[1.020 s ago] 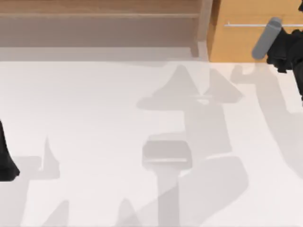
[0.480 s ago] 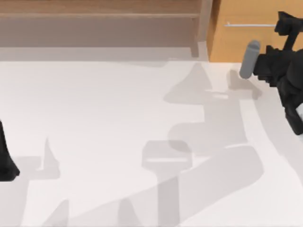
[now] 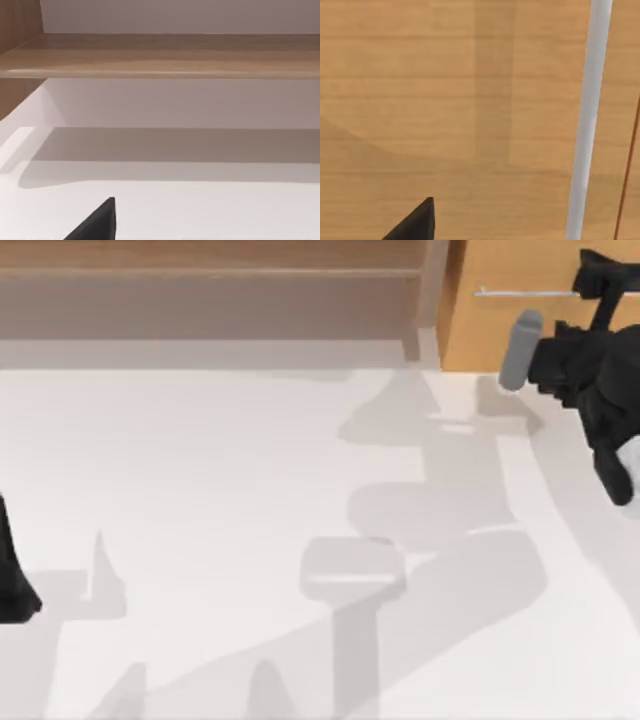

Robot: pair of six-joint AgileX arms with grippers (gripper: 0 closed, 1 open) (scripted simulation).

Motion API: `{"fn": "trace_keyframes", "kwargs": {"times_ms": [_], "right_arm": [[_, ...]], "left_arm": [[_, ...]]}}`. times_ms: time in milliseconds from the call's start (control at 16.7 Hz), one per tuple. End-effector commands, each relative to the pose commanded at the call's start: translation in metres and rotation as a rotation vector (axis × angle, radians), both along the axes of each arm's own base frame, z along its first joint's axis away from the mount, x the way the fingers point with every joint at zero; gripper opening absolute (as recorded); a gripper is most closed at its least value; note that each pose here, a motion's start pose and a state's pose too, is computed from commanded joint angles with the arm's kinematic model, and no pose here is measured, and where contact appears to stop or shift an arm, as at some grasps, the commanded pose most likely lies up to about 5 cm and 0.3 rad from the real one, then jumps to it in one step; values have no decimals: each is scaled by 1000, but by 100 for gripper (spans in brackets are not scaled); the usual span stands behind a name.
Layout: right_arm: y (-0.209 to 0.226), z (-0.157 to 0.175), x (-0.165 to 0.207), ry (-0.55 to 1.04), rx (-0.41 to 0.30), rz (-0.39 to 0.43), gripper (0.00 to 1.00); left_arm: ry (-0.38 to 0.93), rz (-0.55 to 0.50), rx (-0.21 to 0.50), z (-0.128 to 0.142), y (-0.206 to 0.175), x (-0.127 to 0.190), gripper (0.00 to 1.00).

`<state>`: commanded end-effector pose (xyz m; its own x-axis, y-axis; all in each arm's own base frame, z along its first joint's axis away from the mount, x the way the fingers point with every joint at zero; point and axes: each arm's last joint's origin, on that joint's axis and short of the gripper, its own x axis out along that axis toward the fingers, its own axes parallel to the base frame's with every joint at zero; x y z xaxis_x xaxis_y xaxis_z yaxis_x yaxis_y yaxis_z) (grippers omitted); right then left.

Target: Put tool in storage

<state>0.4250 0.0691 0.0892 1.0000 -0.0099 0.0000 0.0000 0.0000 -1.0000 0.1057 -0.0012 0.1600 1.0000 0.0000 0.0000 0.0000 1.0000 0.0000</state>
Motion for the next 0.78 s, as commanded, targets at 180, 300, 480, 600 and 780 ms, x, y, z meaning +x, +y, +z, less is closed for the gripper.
{"fn": "trace_keyframes", "kwargs": {"times_ms": [180, 300, 480, 600, 780], "right_arm": [[0, 0, 6, 0, 0, 0, 100], [0, 0, 6, 0, 0, 0, 100], [0, 0, 6, 0, 0, 0, 77], [0, 0, 6, 0, 0, 0, 62], [0, 0, 6, 0, 0, 0, 40]], "left_arm": [[0, 0, 0, 0, 0, 0, 100], [0, 0, 0, 0, 0, 0, 100], [0, 0, 0, 0, 0, 0, 100], [0, 0, 0, 0, 0, 0, 100], [0, 0, 0, 0, 0, 0, 100]]}}
